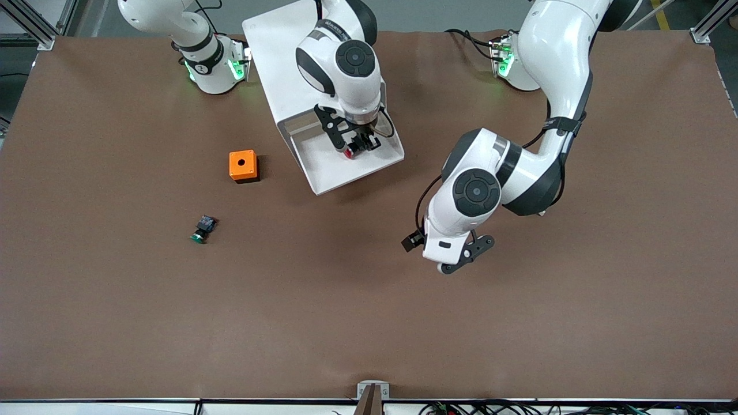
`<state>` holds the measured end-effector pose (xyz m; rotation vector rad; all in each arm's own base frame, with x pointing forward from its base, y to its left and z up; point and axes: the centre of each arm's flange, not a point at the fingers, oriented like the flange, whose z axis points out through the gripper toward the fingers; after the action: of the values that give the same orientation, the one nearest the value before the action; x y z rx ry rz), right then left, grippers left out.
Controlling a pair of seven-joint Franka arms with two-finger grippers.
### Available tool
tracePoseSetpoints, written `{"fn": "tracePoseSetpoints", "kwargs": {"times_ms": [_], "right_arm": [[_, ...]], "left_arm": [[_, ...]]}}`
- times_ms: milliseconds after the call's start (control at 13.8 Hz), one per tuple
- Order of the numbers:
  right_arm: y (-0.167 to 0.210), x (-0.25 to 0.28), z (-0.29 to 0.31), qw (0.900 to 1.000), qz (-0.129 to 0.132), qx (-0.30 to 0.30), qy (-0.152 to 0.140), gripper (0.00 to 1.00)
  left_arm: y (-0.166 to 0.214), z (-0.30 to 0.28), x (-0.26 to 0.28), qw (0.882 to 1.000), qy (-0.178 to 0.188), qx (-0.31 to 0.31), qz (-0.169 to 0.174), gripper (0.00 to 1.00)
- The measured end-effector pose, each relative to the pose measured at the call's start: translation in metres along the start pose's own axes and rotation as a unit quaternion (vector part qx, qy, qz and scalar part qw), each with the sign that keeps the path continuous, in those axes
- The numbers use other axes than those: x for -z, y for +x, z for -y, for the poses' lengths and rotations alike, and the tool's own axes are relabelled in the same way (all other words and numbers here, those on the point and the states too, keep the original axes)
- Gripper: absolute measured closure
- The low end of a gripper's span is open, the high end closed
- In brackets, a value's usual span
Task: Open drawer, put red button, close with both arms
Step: 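Lower the red button into the drawer and open the right gripper, then push the drawer inward with the left gripper while the right gripper withdraws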
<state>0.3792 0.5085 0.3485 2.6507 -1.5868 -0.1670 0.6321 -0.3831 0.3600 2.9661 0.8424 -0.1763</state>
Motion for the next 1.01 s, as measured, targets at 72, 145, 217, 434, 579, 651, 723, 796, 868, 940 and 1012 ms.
{"fn": "tracePoseSetpoints", "kwargs": {"times_ms": [72,145,217,434,579,651,723,796,868,940,1012], "right_arm": [[-0.001,0.002,0.001,1.0,0.001,-0.001,0.002,0.58],[-0.002,0.005,0.002,1.0,0.002,-0.002,0.005,0.52],[-0.003,0.009,0.003,1.0,0.003,-0.001,0.009,0.43],[-0.002,0.022,0.008,1.0,-0.013,0.012,0.02,0.15],[0.001,0.033,0.01,0.999,-0.023,0.044,0.01,0.0],[0.004,0.04,0.011,0.997,-0.027,0.068,0.001,0.0],[0.009,0.05,0.013,0.995,-0.03,0.093,-0.01,0.0],[0.018,0.063,0.017,0.992,-0.032,0.119,-0.021,0.0],[0.03,0.078,0.021,0.989,-0.033,0.142,-0.031,0.0],[0.047,0.094,0.025,0.986,-0.032,0.16,-0.042,0.0],[0.068,0.111,0.03,0.982,-0.03,0.177,-0.051,0.0]], "left_arm": [[0.0,0.0,0.0,1.0,0.0,0.0,0.0,0.0],[0.001,0.0,0.0,1.0,0.0,0.001,-0.001,0.0],[0.001,0.0,0.0,1.0,0.0,0.001,-0.001,0.0],[0.0,0.0,-0.001,1.0,0.002,0.0,0.001,0.0],[-0.002,0.0,-0.001,1.0,0.002,-0.001,0.001,0.0],[-0.005,-0.002,-0.002,1.0,0.002,-0.003,0.002,0.0],[-0.008,-0.003,-0.002,1.0,0.003,-0.006,0.003,0.0],[-0.012,-0.005,-0.003,1.0,0.003,-0.009,0.003,0.0],[-0.015,-0.007,-0.004,1.0,0.004,-0.012,0.003,0.0],[-0.02,-0.009,-0.005,1.0,0.005,-0.015,0.004,0.0],[-0.026,-0.011,-0.007,1.0,0.006,-0.019,0.005,0.0]]}}
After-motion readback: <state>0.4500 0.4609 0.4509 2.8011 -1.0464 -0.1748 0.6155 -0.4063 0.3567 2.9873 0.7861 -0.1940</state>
